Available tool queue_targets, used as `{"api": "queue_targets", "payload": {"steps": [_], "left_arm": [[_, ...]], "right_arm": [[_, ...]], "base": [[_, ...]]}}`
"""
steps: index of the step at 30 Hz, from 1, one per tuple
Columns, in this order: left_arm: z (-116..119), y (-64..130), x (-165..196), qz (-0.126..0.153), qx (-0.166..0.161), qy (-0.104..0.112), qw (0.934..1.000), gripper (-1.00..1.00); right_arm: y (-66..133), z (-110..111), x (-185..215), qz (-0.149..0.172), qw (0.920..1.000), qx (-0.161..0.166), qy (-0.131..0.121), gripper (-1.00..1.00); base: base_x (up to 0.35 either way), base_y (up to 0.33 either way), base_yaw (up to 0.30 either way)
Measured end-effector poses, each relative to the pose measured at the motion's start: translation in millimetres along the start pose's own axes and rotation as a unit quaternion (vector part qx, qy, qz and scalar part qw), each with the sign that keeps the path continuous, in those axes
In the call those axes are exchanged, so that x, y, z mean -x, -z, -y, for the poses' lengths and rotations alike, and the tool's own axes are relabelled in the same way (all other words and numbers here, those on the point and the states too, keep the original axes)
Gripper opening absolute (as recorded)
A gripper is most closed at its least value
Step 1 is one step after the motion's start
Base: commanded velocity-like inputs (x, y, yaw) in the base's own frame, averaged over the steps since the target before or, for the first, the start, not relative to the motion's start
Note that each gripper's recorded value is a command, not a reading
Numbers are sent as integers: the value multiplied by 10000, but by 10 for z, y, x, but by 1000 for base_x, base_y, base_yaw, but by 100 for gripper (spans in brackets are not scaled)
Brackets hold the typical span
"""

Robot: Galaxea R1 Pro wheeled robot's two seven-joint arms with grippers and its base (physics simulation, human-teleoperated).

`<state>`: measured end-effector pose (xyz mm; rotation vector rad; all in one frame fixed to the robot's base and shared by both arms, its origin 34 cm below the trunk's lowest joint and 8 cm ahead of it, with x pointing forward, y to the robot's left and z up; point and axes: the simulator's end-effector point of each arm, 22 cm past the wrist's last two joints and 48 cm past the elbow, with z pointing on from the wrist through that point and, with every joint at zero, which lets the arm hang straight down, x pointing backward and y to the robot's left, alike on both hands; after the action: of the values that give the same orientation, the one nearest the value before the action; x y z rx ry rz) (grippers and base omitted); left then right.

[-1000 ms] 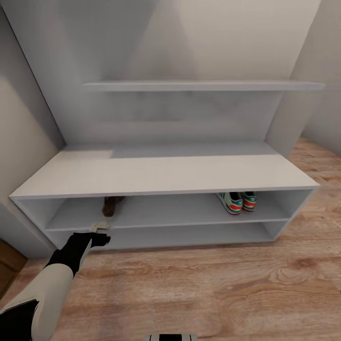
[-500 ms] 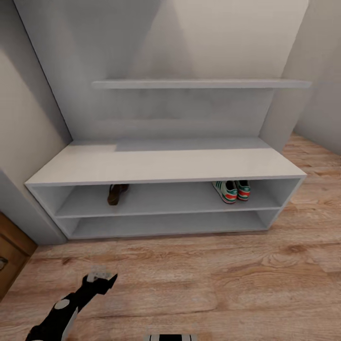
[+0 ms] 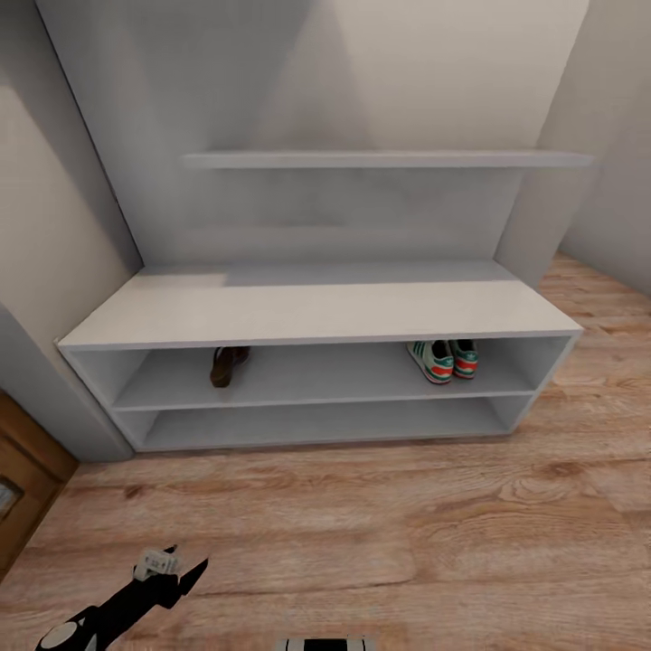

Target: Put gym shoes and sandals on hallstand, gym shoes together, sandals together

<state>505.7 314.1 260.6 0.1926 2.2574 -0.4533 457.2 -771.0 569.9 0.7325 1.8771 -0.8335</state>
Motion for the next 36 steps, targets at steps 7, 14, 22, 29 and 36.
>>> {"api": "queue_targets", "payload": {"steps": [7,14,22,29,36], "left_arm": [[-8,-1,14,10,11,4,10000,100],[-15,2,17,14,16,4,10000,100],[-18,3,18,16,22,6,10000,100],[-183,105,59,118,137,85,9998,100],[-543,831,545,956,-596,275,9933,100]], "right_arm": [[1,-1,-1,0,10000,1,-1,-100],[0,-1,-6,-6,10000,0,-1,-100],[0,-1,-7,-8,10000,2,-2,-100],[2,-12,-12,-12,10000,13,-10,-100],[102,-310,-331,-212,9993,216,-206,-100]], "base": [[-293,152,0],[-309,133,0],[-271,69,0],[-15,1,0],[0,0,-24]]}}
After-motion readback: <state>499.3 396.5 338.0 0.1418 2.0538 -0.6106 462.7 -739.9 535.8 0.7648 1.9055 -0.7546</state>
